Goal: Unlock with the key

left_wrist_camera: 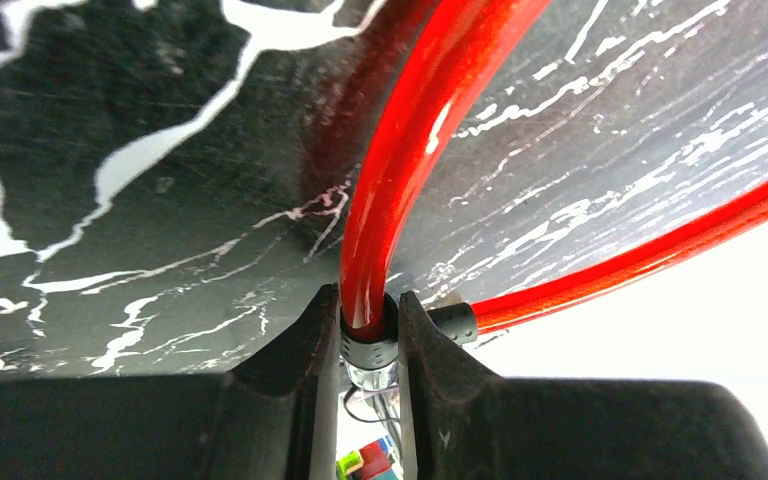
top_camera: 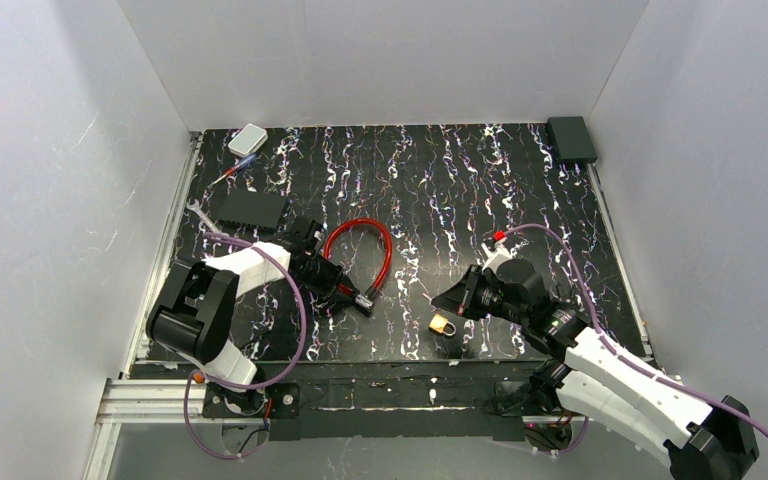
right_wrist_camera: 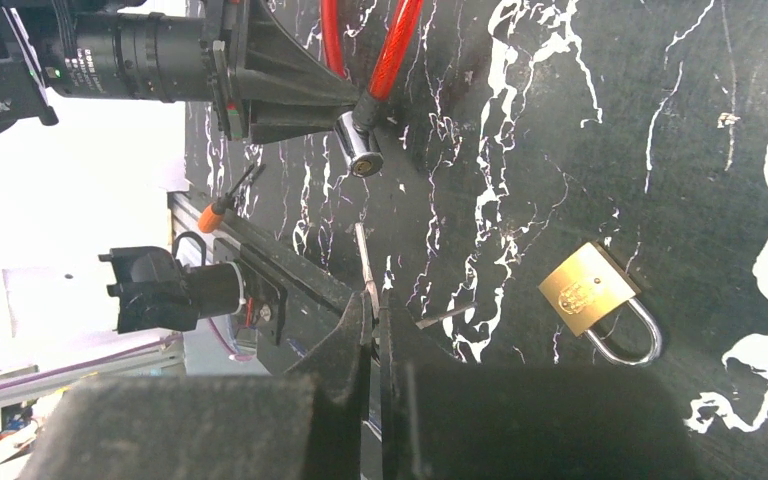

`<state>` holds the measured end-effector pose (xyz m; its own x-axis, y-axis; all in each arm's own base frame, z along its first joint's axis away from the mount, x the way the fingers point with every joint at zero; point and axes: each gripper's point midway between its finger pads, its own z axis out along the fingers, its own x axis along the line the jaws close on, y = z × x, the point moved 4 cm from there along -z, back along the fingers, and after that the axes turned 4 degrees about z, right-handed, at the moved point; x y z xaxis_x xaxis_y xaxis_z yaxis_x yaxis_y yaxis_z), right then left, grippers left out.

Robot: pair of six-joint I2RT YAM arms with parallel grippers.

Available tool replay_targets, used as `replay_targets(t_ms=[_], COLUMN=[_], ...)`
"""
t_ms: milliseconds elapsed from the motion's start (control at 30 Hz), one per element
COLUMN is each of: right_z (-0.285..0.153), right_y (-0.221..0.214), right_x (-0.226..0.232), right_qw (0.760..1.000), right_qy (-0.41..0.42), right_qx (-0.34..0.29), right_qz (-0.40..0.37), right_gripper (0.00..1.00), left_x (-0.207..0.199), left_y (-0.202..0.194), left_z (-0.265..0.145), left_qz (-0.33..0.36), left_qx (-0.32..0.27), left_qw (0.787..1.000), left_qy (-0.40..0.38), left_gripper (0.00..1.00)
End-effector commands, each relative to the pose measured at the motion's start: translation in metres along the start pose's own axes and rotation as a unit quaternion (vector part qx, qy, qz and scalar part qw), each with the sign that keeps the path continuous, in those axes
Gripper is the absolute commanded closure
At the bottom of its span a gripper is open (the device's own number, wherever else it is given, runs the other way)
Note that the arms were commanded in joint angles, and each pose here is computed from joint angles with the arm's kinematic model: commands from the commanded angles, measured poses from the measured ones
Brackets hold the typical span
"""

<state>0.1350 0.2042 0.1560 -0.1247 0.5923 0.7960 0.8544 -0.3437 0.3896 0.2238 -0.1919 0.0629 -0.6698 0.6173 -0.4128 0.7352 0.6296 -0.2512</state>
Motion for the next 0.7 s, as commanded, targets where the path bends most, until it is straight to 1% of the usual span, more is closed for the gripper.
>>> replay_targets(t_ms=[0,200,367,667], right_z=[0.005,0.012,0.022,0.039], right_y=[0.005,0.0,-0.011,-0.016], right_x=[0.019,0.032,0.046,0.061], right_qw=[0.998,0.998,0.998,0.997], right_qy=[0.057,0.058,0.054,0.064], right_qx=[-0.019,-0.019,-0.019,-0.038], right_qz=[0.0,-0.01,-0.023,-0.003], right_gripper=[0.99,0.99,0.99,0.99], left_x=[-0.021,-0.03,-0.036,-0.038], left_y=[-0.013,-0.02,-0.025,-0.028], left_z=[-0.017,-0.023,-0.033,-0.042], left_qz=[0.013,0.008,0.006,0.008], left_qx=[0.037,0.066,0.073,0.083], left_qw=[0.997,0.994,0.993,0.99], left_qy=[-0.059,-0.085,-0.098,-0.112], left_gripper=[1.0,1.0,1.0,1.0])
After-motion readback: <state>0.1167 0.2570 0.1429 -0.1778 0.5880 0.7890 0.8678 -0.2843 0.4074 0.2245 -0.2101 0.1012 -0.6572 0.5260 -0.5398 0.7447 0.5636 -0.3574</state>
